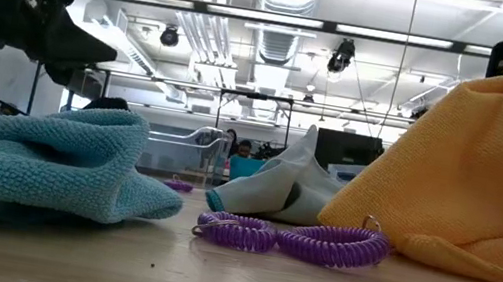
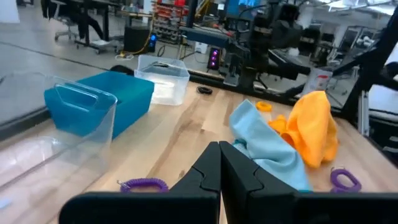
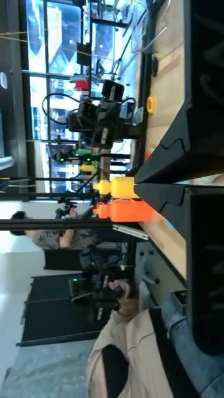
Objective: Pick & Place Sports Items
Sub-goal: Put the right black spring keychain into the blue bin
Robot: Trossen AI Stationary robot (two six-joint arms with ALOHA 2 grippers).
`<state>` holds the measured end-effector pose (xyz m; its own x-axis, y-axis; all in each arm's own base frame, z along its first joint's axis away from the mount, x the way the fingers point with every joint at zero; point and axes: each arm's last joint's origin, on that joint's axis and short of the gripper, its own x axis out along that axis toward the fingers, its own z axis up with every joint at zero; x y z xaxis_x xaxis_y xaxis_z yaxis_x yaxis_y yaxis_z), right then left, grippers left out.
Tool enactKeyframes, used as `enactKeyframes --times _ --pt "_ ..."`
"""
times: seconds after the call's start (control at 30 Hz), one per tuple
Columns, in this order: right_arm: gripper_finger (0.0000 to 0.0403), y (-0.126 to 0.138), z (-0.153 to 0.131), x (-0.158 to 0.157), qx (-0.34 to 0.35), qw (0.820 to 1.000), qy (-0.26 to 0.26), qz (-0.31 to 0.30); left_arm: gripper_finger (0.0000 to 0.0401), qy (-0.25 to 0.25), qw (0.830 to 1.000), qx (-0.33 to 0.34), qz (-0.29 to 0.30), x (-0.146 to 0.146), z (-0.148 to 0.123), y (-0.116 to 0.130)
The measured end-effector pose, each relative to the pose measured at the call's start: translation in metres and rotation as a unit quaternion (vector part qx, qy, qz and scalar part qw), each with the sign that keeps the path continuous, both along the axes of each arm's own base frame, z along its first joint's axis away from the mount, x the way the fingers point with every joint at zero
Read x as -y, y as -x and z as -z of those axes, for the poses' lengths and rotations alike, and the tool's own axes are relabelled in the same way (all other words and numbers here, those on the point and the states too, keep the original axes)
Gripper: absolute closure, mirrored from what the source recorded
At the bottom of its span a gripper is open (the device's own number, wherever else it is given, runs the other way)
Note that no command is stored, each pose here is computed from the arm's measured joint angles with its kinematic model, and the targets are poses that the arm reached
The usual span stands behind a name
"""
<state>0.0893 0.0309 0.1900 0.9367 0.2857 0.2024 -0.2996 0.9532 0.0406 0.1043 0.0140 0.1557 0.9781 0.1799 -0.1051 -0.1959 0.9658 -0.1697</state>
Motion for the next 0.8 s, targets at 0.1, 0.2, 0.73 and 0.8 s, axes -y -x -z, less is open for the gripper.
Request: enactKeyframes --times 0.1,0.2,0.73,0.8 --pt "0.0395 0.0 -0.007 0.0 0.038 0.999 0.008 0.005 0.04 -0.019 1.0 -0.002 -0.016 -0.001 -0.002 0.0" --pt "0.0395 -0.002 -0.007 -0.001 0.049 0.998 0.036 0.012 0.04 -0.037 0.998 -0.007 -0.044 -0.003 -0.01 0.002" --pt "0.0395 -0.022 -0.063 -0.005 0.056 0.995 0.054 0.06 0.04 -0.034 0.995 0.01 -0.089 -0.004 -0.062 0.015" --pt "0.0395 -0.028 -0.074 -0.008 0.045 0.996 0.059 0.059 0.04 -0.033 0.995 0.025 -0.089 -0.004 -0.065 0.014"
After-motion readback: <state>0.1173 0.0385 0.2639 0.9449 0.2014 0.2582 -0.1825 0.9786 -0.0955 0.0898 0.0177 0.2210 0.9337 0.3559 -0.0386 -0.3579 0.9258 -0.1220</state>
